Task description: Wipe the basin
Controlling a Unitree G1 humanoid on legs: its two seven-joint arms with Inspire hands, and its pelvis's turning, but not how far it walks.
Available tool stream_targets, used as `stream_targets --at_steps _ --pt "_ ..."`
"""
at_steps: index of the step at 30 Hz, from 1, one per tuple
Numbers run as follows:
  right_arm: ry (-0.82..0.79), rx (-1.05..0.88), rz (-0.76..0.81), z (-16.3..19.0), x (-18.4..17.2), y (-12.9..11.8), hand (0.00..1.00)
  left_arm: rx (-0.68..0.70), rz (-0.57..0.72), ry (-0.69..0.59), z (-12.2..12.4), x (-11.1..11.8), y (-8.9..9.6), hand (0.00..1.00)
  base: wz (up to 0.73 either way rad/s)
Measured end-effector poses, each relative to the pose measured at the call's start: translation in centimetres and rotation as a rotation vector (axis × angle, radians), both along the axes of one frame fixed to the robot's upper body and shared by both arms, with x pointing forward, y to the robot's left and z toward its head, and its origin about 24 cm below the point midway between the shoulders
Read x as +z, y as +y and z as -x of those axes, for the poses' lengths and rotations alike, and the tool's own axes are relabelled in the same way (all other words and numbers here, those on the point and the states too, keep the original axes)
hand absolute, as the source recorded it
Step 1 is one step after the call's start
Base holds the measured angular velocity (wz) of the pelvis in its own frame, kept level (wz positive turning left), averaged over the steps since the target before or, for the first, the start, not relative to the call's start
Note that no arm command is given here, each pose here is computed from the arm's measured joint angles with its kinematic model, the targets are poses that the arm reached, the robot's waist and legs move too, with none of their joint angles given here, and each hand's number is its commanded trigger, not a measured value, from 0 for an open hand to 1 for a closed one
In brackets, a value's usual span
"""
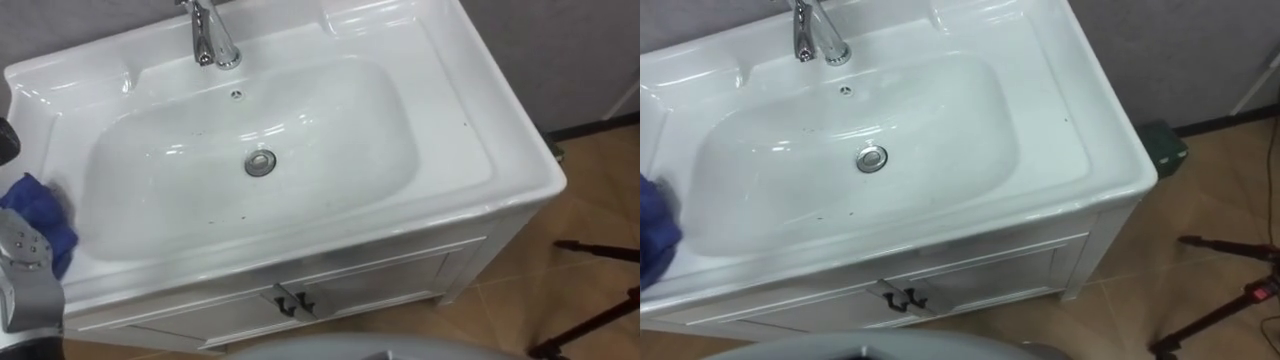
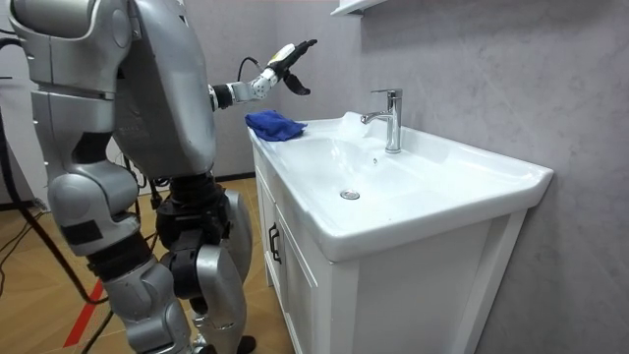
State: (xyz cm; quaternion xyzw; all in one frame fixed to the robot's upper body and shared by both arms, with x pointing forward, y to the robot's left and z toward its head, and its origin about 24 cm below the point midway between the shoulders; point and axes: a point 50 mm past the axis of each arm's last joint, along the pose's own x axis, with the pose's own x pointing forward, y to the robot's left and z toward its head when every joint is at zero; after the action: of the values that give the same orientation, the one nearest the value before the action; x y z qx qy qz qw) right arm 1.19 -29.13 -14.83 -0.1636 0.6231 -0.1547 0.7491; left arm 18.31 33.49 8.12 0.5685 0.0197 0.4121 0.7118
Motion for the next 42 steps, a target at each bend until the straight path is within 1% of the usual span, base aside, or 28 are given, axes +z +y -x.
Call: stream_targets --at_steps 4,10,13,19,21,23,24,27,31,33,35,37,39,42 --pt "0.001 0.0 -0.001 0.1 0.0 0.1 0.0 0.005 0.011 -0.025 0.0 0.3 0.2 0.0 0.0" --pt "0.016 -0.006 0.002 0.7 -0.1 0.1 0.0 0.031 -0.007 -0.061 0.2 0.8 0.7 0.0 0.0" --pt "0.02 -0.007 0.001 0.9 -0.1 0.1 0.0 0.038 -0.021 -0.085 0.4 1.4 0.9 0.0 0.0" --pt "0.056 -0.007 -0.007 1.5 -0.2 0.1 0.0 0.103 -0.064 -0.136 1.5 3.0 2.7 0.0 -0.03" --pt "0.058 -0.01 -0.007 1.6 -0.2 0.1 0.0 0.119 -0.048 -0.148 2.0 3.0 3.1 0.0 0.0" --pt "0.054 -0.004 -0.002 1.4 -0.1 -0.1 0.0 0.144 -0.022 -0.147 2.7 2.6 3.7 0.0 0.02" --pt "0.052 0.008 0.002 1.1 -0.1 -0.2 0.0 0.167 -0.017 -0.123 3.4 2.2 4.1 0.0 0.04" --pt "0.053 0.034 0.006 0.8 0.0 -0.3 0.0 0.21 -0.001 -0.09 4.3 1.2 5.0 0.0 0.18" --pt "0.049 0.036 -0.001 0.6 0.0 -0.3 0.0 0.259 -0.008 -0.083 5.2 0.8 5.6 0.0 0.1" --pt "0.042 0.041 -0.017 0.2 0.0 -0.5 0.0 0.285 -0.017 -0.069 6.3 0.5 5.9 0.0 0.17" --pt "0.04 0.048 -0.019 0.0 0.2 -0.8 0.0 0.314 0.001 -0.052 7.2 -0.1 6.3 0.0 0.21" --pt "0.036 0.051 -0.014 -0.1 0.3 -1.1 0.0 0.339 0.027 -0.028 8.0 -0.8 6.7 0.0 0.32" --pt "0.025 0.058 -0.001 -0.6 0.6 -1.6 0.0 0.379 0.062 0.009 9.2 -2.0 7.1 0.0 0.32" --pt "0.0 0.077 -0.004 -1.8 0.6 -1.5 0.0 0.421 0.075 0.057 10.4 -3.2 7.4 0.0 0.25"
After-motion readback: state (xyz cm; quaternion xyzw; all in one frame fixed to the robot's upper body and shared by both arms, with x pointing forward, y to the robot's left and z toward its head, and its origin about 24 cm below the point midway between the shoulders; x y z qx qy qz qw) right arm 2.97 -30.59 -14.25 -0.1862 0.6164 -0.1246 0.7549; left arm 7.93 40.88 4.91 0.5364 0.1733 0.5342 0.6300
